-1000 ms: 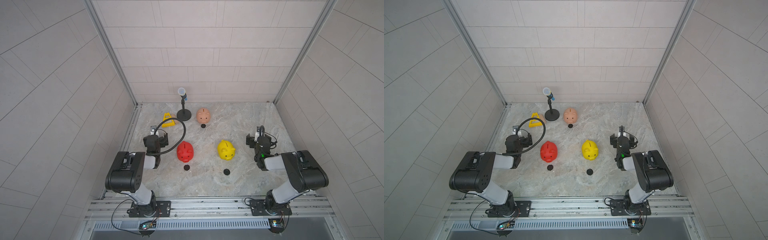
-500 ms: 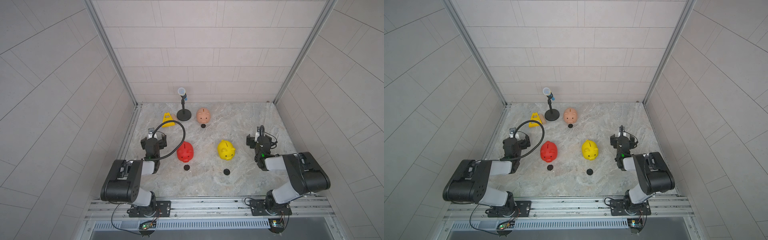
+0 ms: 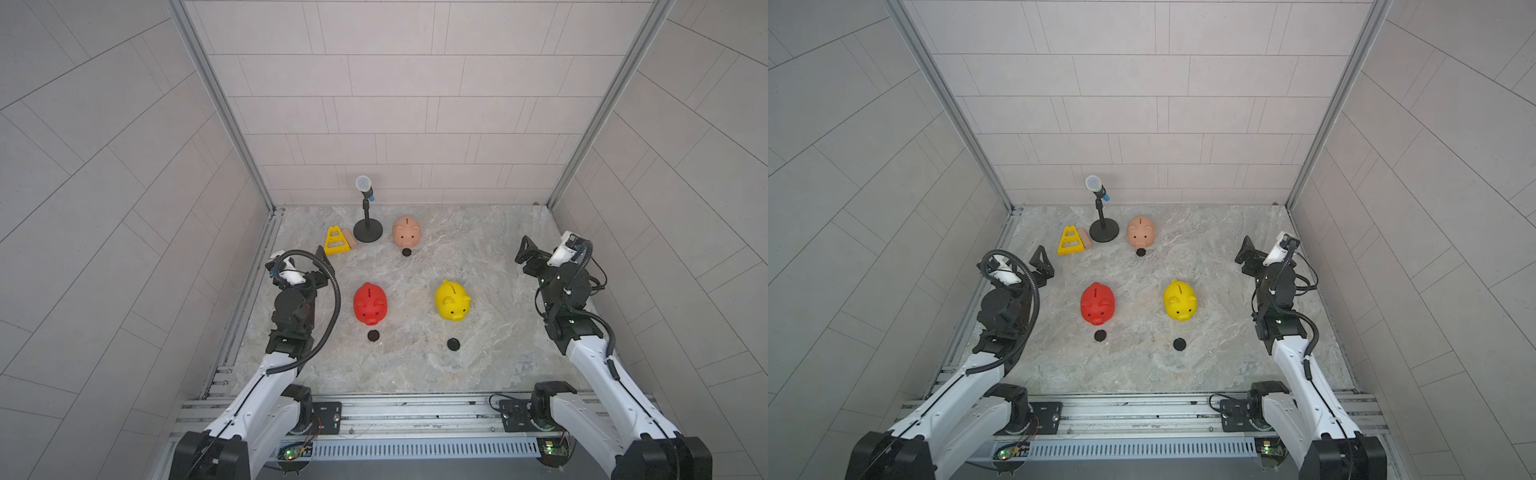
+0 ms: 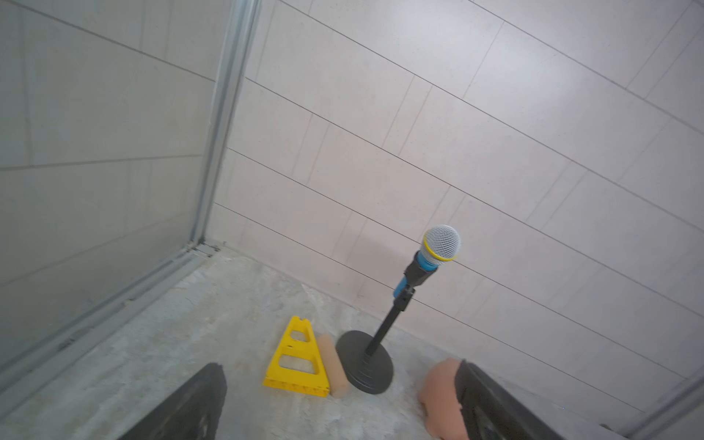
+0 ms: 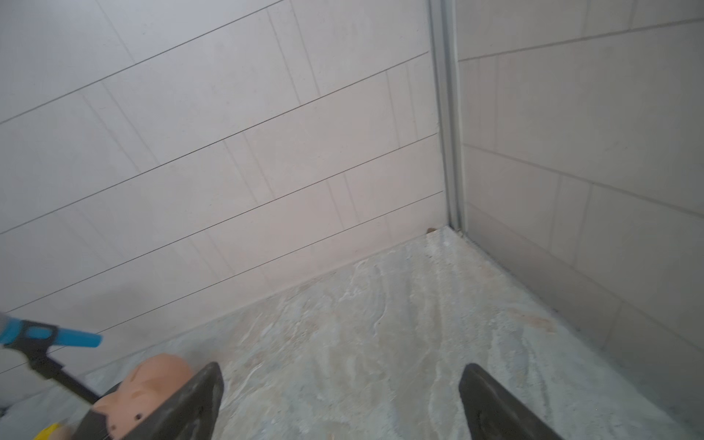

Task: Close piggy banks
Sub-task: Turn over the piggy bank at the center of the board.

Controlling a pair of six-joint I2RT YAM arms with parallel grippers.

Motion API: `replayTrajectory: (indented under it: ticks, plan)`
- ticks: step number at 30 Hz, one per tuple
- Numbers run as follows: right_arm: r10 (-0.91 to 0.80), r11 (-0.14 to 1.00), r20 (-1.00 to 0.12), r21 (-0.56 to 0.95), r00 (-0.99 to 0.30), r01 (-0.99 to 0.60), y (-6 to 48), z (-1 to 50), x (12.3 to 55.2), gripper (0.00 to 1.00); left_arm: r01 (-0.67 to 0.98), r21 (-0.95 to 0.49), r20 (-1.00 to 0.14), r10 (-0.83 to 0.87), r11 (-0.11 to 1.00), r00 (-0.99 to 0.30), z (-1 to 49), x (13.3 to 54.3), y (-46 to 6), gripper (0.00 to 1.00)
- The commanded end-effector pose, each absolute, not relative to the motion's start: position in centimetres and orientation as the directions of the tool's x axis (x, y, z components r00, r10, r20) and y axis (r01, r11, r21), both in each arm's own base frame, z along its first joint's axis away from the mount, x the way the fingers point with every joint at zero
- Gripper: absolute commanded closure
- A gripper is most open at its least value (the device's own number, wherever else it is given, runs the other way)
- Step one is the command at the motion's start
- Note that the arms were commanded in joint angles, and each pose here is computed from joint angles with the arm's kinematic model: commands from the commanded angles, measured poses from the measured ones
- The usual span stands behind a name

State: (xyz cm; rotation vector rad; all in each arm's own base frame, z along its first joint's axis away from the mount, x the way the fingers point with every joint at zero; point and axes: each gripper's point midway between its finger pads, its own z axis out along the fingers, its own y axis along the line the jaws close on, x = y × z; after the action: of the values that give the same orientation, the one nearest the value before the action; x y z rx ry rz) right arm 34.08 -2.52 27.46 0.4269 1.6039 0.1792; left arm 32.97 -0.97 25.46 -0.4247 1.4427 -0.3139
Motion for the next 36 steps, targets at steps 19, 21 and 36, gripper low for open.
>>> replayTrajectory:
  ticks: [19, 21, 36]
  plan:
    - [0.35, 0.735, -0.739, 0.598, -0.576, -0.319, 17.7, 26.3, 28.3, 0.1, -0.002, -0.722, -0.557, -0.584, 0.692, -0.591, 21.2, 26.8, -8.7, 0.08]
    - [0.333, 0.699, -0.724, 0.62, -0.604, -0.357, 20.2, 25.8, 28.5, 0.13, -0.019, -0.736, -0.529, -0.593, 0.677, -0.607, 20.3, 26.0, -8.9, 0.09]
    - [0.11, 0.678, -0.592, 0.632, -0.798, -0.376, 31.3, 18.5, 32.6, 0.17, -0.054, -0.55, -0.497, -0.379, 0.833, -0.781, 14.2, 23.1, -10.9, 0.17]
